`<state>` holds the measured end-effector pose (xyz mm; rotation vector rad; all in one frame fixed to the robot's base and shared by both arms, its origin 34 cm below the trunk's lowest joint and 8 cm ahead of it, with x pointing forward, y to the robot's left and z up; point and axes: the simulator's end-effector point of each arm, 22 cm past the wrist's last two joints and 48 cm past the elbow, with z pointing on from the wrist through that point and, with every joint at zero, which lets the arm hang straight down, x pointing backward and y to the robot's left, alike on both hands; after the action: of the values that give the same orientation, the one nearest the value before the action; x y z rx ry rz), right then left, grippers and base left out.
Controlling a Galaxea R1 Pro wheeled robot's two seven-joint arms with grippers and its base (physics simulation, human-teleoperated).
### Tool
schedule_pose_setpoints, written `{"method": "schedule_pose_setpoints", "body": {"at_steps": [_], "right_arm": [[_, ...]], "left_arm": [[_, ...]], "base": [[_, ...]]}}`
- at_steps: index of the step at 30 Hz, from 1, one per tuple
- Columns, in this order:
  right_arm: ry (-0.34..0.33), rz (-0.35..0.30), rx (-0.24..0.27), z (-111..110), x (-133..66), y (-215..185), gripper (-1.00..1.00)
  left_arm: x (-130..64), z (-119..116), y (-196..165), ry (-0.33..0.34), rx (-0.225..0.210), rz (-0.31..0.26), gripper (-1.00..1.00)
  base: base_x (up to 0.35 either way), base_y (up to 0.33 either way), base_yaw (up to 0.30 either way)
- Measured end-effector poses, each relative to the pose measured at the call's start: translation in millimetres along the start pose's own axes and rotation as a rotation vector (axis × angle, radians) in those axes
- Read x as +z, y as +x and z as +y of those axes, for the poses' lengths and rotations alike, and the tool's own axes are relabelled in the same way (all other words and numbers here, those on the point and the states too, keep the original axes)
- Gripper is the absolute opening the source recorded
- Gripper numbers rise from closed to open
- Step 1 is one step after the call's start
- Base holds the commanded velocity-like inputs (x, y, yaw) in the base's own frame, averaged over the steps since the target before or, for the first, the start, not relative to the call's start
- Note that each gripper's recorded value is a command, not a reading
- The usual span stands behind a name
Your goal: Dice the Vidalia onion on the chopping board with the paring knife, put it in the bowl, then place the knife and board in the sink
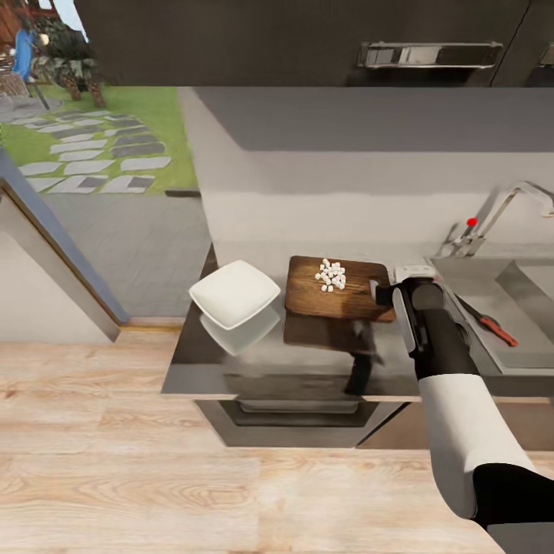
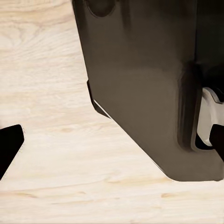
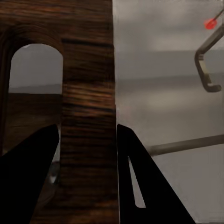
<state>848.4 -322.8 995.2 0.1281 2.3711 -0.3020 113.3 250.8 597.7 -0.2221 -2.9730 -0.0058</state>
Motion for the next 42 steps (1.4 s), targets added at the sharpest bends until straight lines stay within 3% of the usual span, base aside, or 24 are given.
{"method": "schedule_pose_setpoints", "body": {"at_steps": [18, 30, 36, 42], "right_arm": [[0.002, -0.027, 0.007, -5.0, -14.9, -14.1, -1.0], [-0.001, -0.047, 0.008, -5.8, -24.8, -23.7, -1.0], [0.001, -0.066, -0.033, 1.7, -32.2, -30.6, -1.0], [0.08, -0.084, -0.071, -13.1, -39.1, -37.8, -1.0]], "left_arm": [[-2.1, 0.8, -12.8, -0.002, -0.001, -0.032, 1.0], [-3.6, 2.0, -20.2, -0.005, 0.001, -0.05, 1.0], [-4.4, 2.5, -24.0, -0.006, 0.001, -0.06, 1.0], [-5.3, 1.8, -27.7, -0.005, 0.001, -0.069, 1.0]], "base": [[0.113, 0.246, 0.0], [0.069, 0.033, 0.0], [0.0, 0.0, 0.0], [0.0, 0.0, 0.0]]}}
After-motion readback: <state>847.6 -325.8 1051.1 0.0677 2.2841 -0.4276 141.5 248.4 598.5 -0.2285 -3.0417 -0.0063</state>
